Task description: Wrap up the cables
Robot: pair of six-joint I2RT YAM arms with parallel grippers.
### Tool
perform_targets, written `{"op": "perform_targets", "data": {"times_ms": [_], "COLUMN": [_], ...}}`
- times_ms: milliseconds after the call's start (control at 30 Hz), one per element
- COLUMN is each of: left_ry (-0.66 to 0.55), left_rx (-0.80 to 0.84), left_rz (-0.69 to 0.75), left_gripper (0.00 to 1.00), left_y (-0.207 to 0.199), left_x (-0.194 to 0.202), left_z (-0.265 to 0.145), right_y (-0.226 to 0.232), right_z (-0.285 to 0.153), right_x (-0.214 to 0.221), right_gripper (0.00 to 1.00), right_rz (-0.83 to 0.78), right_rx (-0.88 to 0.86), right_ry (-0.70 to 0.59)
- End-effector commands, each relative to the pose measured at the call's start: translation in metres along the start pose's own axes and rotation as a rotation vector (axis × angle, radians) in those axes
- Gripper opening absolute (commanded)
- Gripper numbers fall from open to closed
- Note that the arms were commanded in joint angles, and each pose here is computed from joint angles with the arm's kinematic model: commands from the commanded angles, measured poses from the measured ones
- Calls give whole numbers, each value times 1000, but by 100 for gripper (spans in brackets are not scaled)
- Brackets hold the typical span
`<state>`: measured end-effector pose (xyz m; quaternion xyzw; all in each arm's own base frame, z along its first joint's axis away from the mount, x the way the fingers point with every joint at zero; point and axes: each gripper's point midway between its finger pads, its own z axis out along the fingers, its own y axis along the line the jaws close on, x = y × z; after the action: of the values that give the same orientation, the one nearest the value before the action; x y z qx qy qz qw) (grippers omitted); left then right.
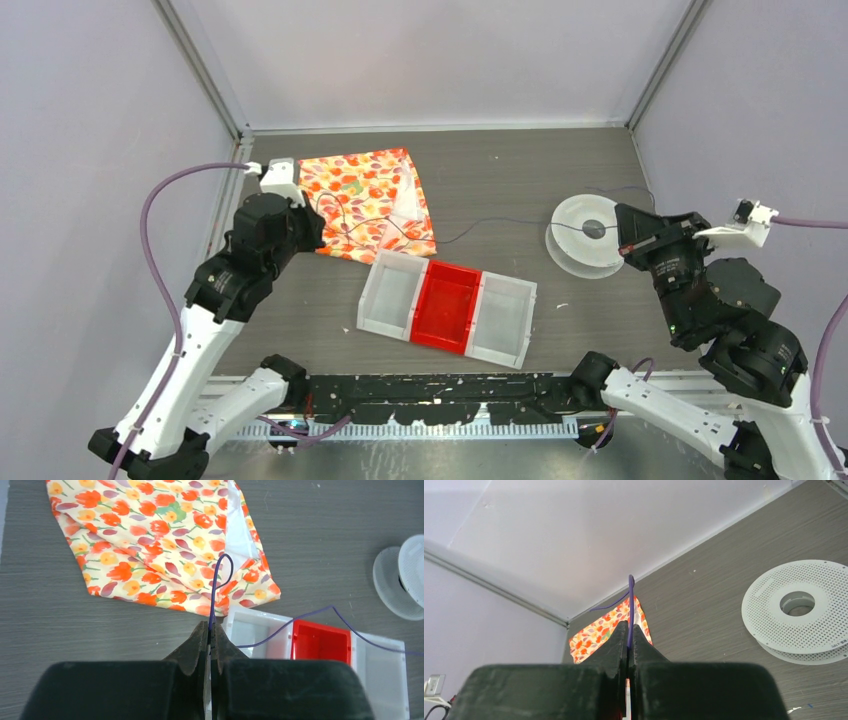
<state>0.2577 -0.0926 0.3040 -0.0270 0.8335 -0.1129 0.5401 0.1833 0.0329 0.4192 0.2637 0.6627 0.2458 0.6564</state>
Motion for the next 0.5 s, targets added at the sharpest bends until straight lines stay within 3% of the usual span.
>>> {"op": "perform_targets", "data": {"times_ms": [0,33,100,333,433,467], "left_ry": [26,56,105,249,228,226], "left_rx": [158,282,384,385,375,354], "left_rz": [77,86,55,-25,-64,-69], "left_gripper": [0,1,1,1,8,5], "left_y": [-21,-41,-58,-55,-62,-62], "left_x": [1,6,15,71,64,60], "left_z": [-17,-26,-37,-22,-3,5], "right_y": [19,20,23,44,55,55], "right_z": [2,2,1,7,21,23], "right_x": [1,1,-1,18,51,57], "right_gripper": [0,1,1,1,1,1], "right_rz": [-110,-111,-101,-129,-178,-189], "right_rx": [-46,-51,-69,-148,-142,-132], "right_ry": [56,59,55,115,212,236]}}
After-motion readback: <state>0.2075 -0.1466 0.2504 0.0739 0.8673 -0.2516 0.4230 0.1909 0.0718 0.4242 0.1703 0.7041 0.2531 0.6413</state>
